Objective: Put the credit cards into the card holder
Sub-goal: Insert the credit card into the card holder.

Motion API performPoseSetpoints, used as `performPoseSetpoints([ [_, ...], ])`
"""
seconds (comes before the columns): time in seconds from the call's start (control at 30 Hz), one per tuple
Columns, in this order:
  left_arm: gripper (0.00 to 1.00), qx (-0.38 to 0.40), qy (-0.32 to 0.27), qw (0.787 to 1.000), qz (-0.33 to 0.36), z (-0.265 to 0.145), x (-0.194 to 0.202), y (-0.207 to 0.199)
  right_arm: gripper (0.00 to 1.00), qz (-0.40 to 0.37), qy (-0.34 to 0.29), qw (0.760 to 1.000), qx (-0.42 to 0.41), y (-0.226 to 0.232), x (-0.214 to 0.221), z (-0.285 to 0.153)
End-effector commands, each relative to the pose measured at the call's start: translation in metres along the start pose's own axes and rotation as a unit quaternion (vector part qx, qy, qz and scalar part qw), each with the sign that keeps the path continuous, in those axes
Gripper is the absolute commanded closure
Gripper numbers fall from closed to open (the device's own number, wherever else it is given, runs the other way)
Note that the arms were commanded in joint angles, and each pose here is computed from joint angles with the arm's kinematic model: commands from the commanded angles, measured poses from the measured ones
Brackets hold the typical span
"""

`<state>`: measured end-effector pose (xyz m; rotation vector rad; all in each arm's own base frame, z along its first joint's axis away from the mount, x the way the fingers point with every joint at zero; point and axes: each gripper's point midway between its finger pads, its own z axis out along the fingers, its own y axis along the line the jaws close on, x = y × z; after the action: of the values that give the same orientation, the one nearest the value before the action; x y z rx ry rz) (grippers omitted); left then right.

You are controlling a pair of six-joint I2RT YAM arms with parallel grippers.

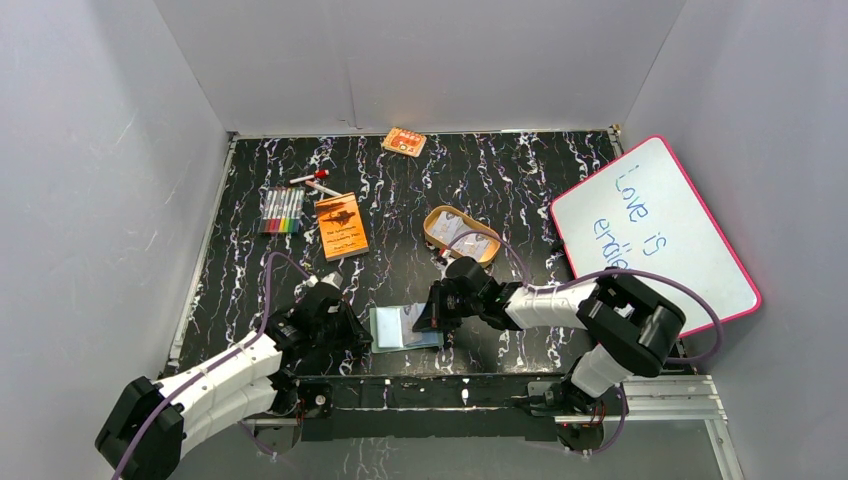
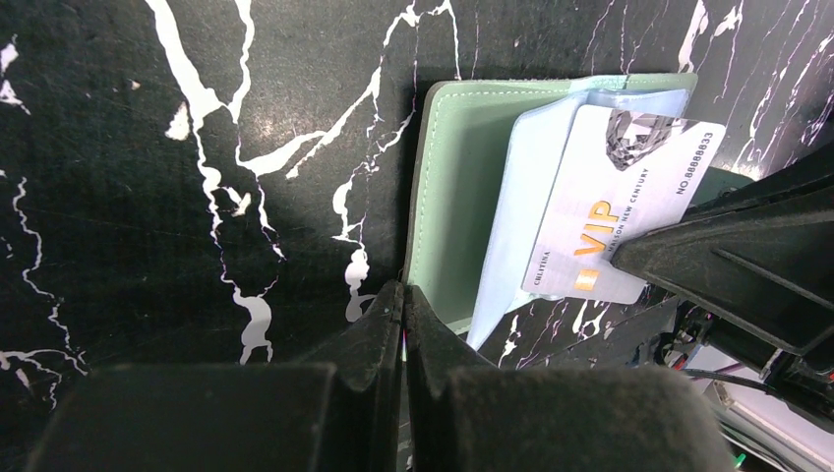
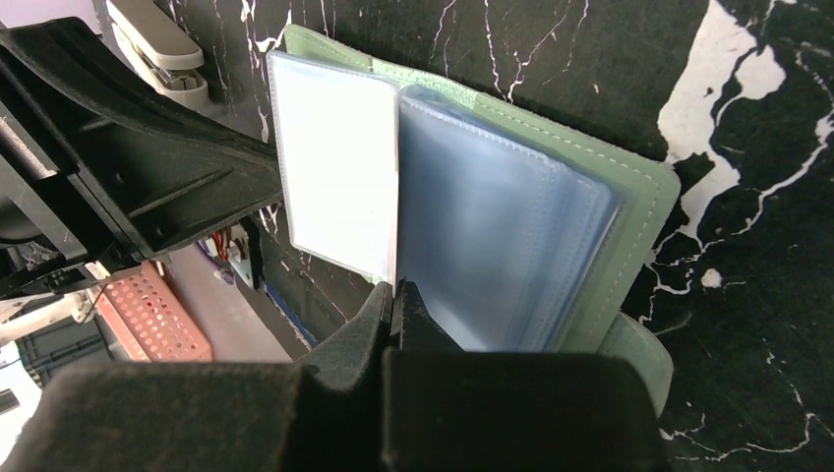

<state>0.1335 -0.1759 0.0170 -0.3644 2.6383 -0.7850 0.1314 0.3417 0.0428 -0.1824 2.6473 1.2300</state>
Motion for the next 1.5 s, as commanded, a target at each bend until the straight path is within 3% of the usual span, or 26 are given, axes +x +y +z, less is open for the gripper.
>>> performPoseSetpoints([
  [0.0,1.0,-0.004,0.0,1.0,-0.002,0.002,0.003,0.005,1.0,0.0,-0.004,1.0,-0.02,0.009,-0.003,0.004],
  [1.13,1.0,-0.015,0.006,1.0,-0.012,0.006,0.007,0.012,1.0,0.035,0.042,0.997,-0.05,0.005,0.016,0.018],
  [1.2,1.0,-0.015,0.005,1.0,-0.012,0.006,0.007,0.013,0.94,0.04,0.036,0.997,-0.052,0.006,0.015,0.017],
  [1.3,1.0,-0.016,0.004,1.0,-0.013,0.006,0.007,0.013,1.0,0.047,0.011,0.998,-0.047,0.006,0.008,0.012],
  [1.47,1.0,-0.015,0.003,1.0,-0.014,0.006,0.007,0.013,1.0,0.052,-0.007,0.998,-0.031,0.002,0.003,0.01],
])
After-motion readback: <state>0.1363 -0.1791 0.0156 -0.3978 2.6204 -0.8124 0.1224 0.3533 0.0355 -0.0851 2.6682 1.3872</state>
